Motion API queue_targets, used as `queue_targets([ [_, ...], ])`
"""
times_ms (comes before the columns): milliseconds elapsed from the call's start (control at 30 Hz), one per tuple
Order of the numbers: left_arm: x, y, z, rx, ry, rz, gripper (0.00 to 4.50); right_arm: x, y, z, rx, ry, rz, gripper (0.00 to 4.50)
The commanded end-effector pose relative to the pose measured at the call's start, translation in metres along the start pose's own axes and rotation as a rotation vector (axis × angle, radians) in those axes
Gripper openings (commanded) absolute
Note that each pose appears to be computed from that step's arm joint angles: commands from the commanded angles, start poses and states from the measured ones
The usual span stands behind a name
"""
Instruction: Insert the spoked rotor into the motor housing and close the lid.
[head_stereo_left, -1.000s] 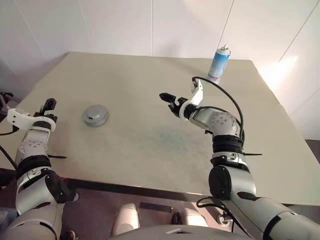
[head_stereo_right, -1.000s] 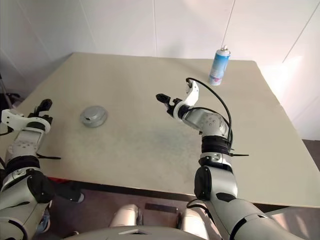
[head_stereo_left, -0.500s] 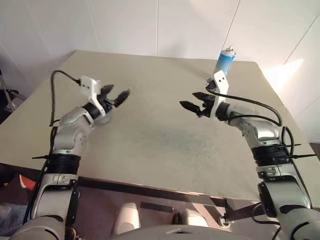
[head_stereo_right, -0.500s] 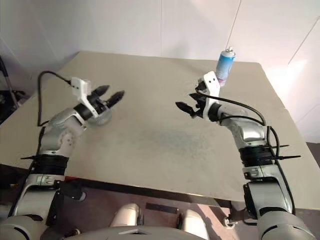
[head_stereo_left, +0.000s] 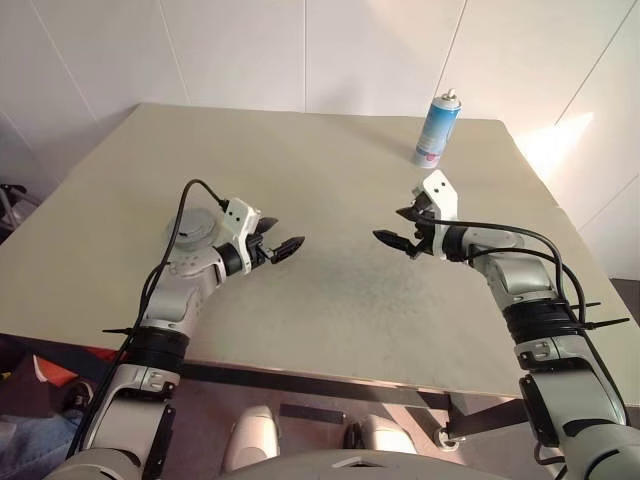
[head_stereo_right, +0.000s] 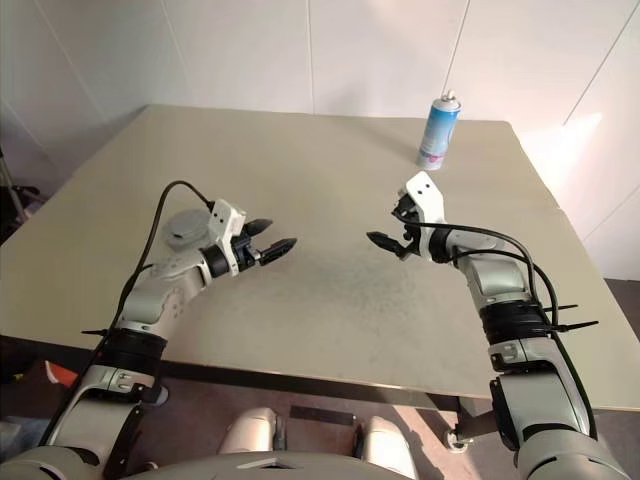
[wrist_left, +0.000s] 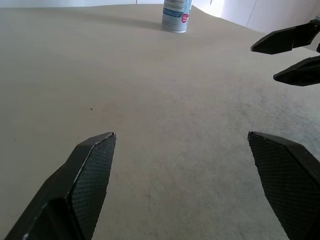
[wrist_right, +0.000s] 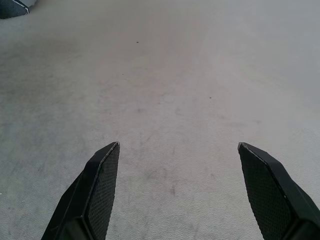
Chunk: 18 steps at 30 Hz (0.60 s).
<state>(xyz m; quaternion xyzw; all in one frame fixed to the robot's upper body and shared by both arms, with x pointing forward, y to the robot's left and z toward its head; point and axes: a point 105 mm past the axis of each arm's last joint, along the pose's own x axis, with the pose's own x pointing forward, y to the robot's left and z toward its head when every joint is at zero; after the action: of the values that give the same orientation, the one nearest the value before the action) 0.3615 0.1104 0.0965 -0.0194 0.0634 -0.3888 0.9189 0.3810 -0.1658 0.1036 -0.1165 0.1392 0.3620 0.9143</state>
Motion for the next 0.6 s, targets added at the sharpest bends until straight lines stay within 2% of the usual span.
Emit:
queue_targets([
  [33,0.0010,0.0027,0.0227,0.040,-0.061,0.007,4.47,-0.0001,-0.0042,0.0152,-0.035,-0.042,-0.010,4.28],
  [600,0.0007,0.0066,0.0230,0.034,-0.060,0.029,4.47,0.0090,-0.0094,0.0133,-0.036,-0.039,-0.042,4.28],
])
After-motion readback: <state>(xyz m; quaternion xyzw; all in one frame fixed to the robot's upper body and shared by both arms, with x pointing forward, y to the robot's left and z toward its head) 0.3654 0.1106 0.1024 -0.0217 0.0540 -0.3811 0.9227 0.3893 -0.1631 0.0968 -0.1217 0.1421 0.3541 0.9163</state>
